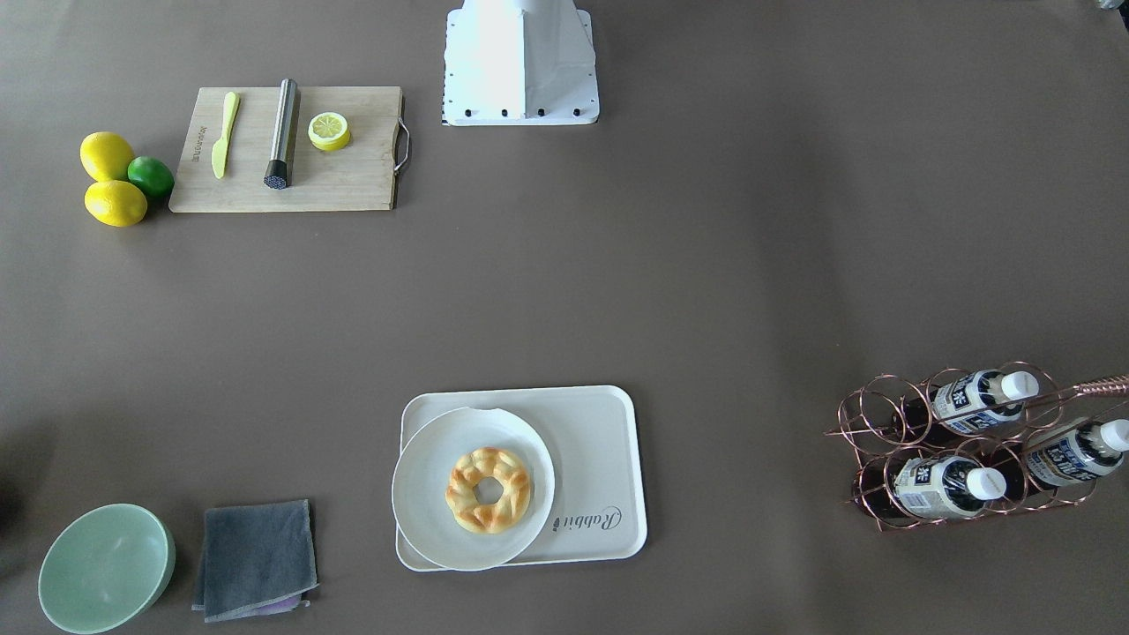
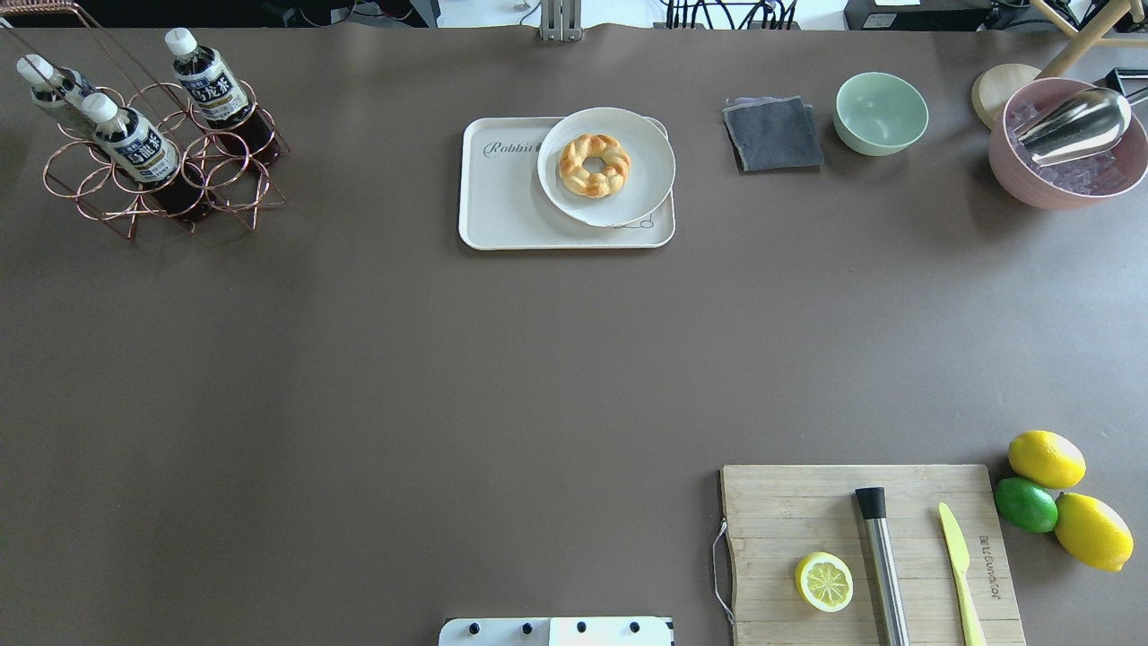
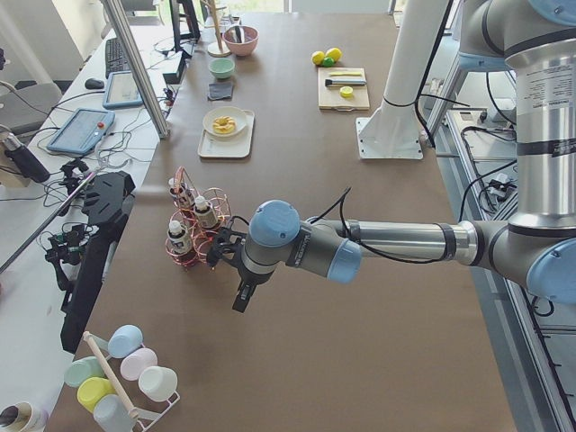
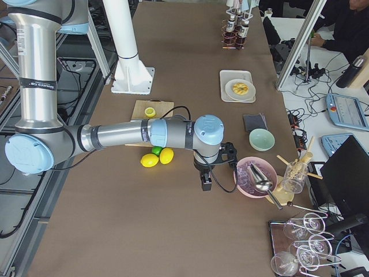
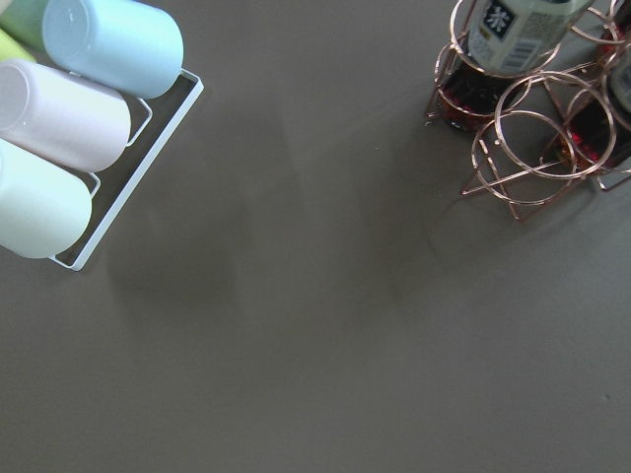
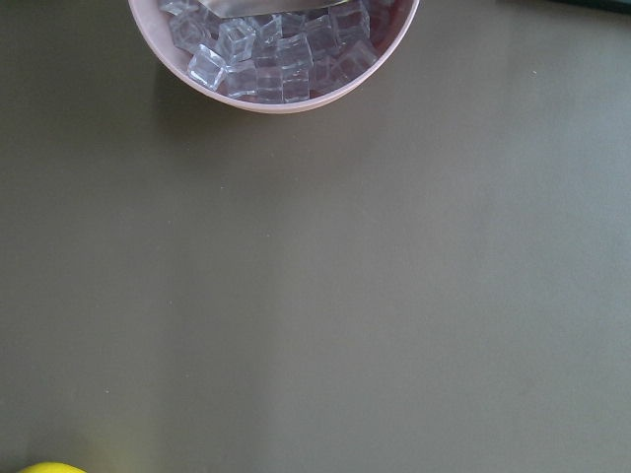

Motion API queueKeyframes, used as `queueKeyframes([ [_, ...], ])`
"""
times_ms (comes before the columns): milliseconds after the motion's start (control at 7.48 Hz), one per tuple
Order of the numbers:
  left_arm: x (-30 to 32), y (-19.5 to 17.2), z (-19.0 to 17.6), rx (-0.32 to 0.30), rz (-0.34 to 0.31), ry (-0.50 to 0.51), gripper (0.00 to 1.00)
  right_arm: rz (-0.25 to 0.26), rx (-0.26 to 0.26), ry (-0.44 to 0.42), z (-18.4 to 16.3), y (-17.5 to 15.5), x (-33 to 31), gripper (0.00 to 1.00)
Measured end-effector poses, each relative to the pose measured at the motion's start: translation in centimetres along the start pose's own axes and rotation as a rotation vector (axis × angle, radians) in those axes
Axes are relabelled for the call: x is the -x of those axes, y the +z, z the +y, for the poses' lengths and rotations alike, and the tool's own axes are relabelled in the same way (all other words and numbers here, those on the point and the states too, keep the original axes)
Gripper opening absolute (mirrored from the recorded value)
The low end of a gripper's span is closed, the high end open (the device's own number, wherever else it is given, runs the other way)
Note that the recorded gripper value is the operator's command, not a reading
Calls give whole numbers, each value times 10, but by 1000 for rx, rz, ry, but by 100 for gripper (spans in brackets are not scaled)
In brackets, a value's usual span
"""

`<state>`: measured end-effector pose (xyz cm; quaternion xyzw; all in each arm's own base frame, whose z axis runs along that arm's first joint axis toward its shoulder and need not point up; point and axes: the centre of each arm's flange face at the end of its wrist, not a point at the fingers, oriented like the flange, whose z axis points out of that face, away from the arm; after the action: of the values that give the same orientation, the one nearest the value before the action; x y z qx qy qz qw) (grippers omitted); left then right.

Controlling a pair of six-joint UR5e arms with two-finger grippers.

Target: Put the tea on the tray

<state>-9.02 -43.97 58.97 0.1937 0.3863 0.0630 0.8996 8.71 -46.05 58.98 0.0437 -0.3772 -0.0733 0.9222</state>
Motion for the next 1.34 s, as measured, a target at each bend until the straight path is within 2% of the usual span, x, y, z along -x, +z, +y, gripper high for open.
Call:
queueKeyframes([
  [267, -36, -23, -3, -29, 14, -31, 98, -1, 4, 3, 1, 2, -1, 100],
  [668, -106, -25, -23, -22, 66, -91, 98, -2, 9, 8, 4, 4, -4, 100],
  [1069, -208, -1, -47, 50, 127, -164, 98, -2, 12, 11, 4, 6, -5, 100],
  [1336, -230, 16, -71, 37, 85, -159, 98, -3, 15, 17, 5, 7, -6, 100],
])
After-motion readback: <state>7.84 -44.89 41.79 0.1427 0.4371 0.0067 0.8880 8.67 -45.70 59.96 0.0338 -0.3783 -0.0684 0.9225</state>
